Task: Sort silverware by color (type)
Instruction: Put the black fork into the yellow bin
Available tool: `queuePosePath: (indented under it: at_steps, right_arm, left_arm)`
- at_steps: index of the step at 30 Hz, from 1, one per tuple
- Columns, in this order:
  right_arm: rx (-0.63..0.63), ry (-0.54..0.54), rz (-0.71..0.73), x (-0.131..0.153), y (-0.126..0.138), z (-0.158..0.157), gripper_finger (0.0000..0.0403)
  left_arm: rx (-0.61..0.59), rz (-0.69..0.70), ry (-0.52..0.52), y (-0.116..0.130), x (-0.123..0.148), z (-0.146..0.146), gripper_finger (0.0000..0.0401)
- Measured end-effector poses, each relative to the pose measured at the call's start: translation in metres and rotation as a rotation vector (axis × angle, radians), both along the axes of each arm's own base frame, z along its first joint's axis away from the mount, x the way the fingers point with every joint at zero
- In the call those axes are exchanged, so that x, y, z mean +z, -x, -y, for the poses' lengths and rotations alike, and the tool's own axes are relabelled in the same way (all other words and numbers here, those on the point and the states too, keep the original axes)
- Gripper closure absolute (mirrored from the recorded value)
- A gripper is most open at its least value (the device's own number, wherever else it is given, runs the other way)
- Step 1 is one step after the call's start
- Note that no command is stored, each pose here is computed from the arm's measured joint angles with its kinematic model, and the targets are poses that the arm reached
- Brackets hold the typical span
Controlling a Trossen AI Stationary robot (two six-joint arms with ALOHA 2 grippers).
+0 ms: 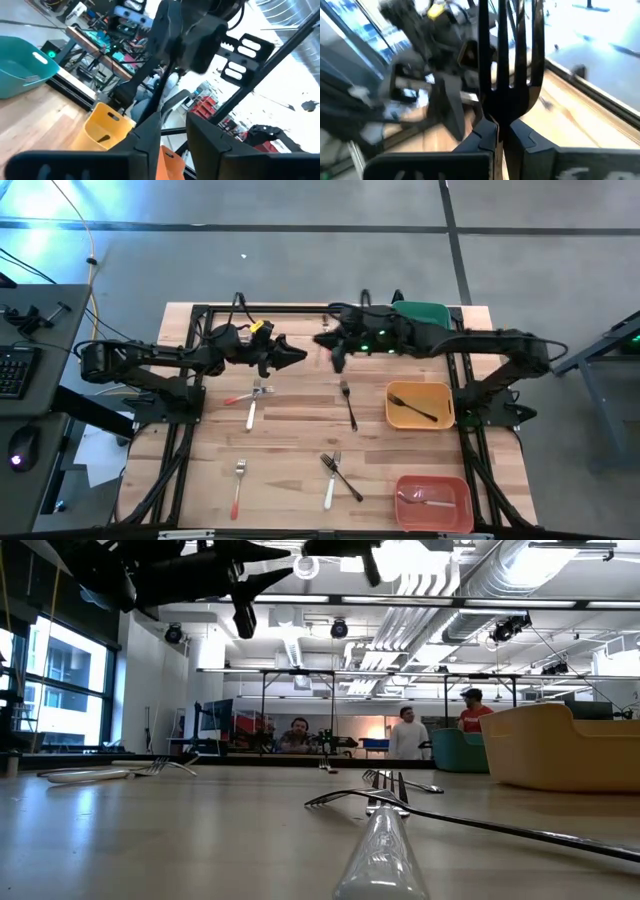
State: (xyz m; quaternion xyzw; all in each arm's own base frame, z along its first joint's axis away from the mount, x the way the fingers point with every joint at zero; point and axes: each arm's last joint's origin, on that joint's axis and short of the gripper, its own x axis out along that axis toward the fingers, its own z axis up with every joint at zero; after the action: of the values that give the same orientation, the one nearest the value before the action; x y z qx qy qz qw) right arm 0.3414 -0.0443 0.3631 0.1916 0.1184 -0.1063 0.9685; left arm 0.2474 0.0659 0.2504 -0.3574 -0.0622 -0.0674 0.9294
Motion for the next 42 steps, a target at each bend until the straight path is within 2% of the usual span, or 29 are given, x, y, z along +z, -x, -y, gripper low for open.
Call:
queuePosePath:
  at_steps: [4,12,16,19,23,29,33,37,42]
  right_arm:
    - [0.001,0.023,-0.095,0.016,0.036,0.000,0.0402]
    - [0.032,-0.051,-0.533,0.010,0.117,-0.010,0.0403]
    - [0.075,-0.081,-0.795,-0.002,0.145,-0.018,0.0403]
    - [0.114,-0.066,-0.922,-0.008,0.155,-0.022,0.0403]
    - [0.172,-0.051,-0.982,-0.031,0.157,-0.023,0.0403]
    - [0.225,-0.133,-1.035,-0.098,0.165,-0.029,0.0403]
    - [0.241,-0.187,-1.070,-0.134,0.177,-0.035,0.0403]
    - [0.241,-0.224,-1.094,-0.154,0.188,-0.039,0.0403]
    - [0.235,-0.236,-1.104,-0.166,0.193,-0.039,0.0403]
  left_arm:
    - [0.013,-0.006,-0.025,0.000,-0.001,-0.002,0.0306]
    - [0.050,-0.061,-0.007,0.002,-0.006,-0.011,0.0322]
    - [0.068,-0.100,-0.007,0.003,-0.010,-0.015,0.0329]
    - [0.078,-0.113,-0.005,0.004,-0.011,-0.018,0.0333]
    - [0.087,-0.115,-0.020,0.005,-0.012,-0.020,0.0336]
    - [0.087,-0.129,-0.017,0.005,-0.013,-0.020,0.0337]
    - [0.086,-0.134,-0.010,0.005,-0.014,-0.020,0.0337]
    - [0.084,-0.136,0.010,0.005,-0.014,-0.020,0.0337]
    - [0.084,-0.139,0.012,0.005,-0.014,-0.020,0.0337]
